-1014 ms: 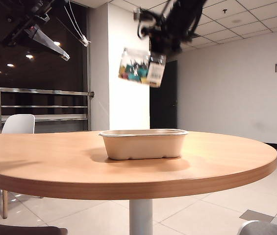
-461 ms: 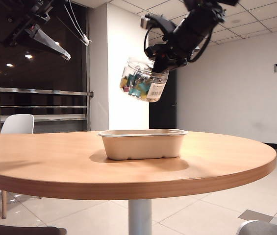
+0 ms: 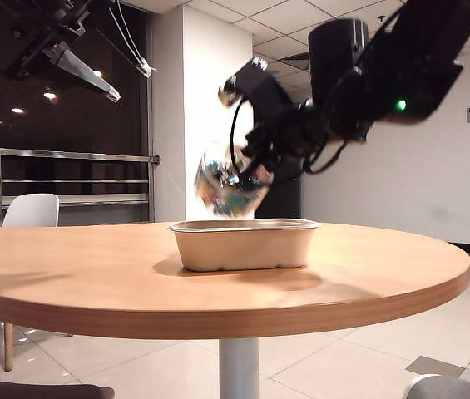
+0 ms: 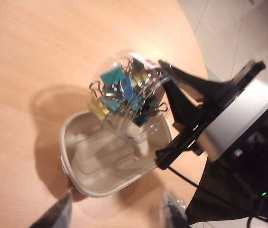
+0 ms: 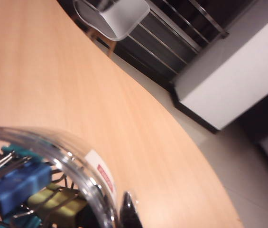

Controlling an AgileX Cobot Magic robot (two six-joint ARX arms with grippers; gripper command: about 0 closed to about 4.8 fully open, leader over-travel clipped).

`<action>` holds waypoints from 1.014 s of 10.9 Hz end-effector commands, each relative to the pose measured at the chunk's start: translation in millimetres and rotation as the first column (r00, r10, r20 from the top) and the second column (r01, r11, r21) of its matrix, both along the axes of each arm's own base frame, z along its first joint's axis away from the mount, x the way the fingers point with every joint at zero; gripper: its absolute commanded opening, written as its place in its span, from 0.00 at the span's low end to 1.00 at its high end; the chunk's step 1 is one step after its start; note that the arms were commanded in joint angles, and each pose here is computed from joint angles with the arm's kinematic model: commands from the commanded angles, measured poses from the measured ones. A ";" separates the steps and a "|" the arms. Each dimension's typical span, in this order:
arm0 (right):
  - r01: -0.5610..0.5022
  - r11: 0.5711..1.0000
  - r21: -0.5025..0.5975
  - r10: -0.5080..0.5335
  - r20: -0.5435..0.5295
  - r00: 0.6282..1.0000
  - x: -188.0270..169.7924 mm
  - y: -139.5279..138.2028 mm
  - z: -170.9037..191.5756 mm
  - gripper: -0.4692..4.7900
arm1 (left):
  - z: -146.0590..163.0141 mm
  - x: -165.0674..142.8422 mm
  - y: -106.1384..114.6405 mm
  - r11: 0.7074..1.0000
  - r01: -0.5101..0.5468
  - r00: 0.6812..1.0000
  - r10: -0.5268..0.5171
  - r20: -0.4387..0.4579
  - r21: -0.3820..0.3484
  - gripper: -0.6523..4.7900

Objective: Pick up the box filled with clips, pour some clips from it into the rectangular paper box, and then put the clip box back on the table.

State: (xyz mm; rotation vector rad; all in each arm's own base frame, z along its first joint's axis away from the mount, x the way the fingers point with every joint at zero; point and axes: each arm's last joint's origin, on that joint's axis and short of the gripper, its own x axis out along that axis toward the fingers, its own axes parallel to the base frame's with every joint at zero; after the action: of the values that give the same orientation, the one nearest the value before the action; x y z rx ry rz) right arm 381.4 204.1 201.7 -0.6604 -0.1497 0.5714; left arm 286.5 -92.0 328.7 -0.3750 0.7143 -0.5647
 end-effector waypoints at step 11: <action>0.241 0.932 -0.271 -0.067 0.524 0.849 -36.9 16.4 -6.0 0.09 | -62.2 133.0 -9.3 0.957 0.043 0.987 0.004 0.161 -0.286 0.11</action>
State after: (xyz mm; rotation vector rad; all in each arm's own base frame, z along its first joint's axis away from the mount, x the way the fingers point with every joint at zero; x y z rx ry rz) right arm 346.4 219.4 186.5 -1.1675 -0.4475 0.2795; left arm 414.5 -100.2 266.7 -0.5790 0.4792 -0.6845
